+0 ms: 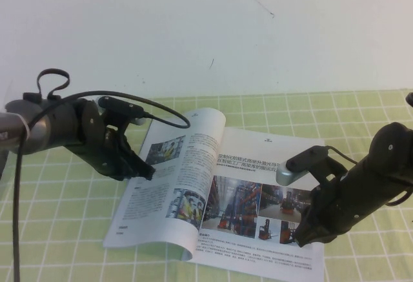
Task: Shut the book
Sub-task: 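Close the open booklet and leave it lying on the table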
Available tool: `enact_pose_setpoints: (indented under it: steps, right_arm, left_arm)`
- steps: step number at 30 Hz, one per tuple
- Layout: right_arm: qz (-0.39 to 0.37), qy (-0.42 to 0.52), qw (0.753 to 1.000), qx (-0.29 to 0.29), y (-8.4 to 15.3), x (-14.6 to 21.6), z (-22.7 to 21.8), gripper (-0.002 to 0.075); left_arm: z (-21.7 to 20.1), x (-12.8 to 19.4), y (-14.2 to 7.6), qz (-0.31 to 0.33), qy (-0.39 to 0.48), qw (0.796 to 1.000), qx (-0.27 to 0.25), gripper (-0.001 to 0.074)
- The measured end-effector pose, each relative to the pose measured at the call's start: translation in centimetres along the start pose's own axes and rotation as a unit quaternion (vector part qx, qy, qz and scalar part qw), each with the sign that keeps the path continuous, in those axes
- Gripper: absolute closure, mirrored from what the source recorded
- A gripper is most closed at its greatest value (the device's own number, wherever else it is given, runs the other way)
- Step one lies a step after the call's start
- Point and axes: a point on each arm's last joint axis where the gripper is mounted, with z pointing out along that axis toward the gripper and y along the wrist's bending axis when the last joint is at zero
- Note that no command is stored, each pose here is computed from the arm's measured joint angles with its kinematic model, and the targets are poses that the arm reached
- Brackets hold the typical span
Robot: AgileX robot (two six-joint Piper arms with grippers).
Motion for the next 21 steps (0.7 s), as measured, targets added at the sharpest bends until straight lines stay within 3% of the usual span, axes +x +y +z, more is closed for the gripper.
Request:
enact_pose_setpoints:
  steps: [12,17,21]
  right_arm:
    - [0.0,-0.003,1.0,0.003,0.0,-0.1,0.0,0.0729]
    - [-0.004,-0.011,1.0,0.01,-0.2,-0.4,-0.2,0.0729]
    - [-0.032,-0.045,0.998,0.031,-0.3,-2.1,-2.0,0.0729]
  left_arm:
    - [-0.3,0.0,-10.2,-0.019,0.026,0.99,0.137,0.0738]
    - [-1.8,-0.4,-11.9,-0.014,0.009,0.983,0.182,0.0738]
    - [-4.9,-1.3,-11.5,0.005,-0.017,0.982,0.188,0.0738]
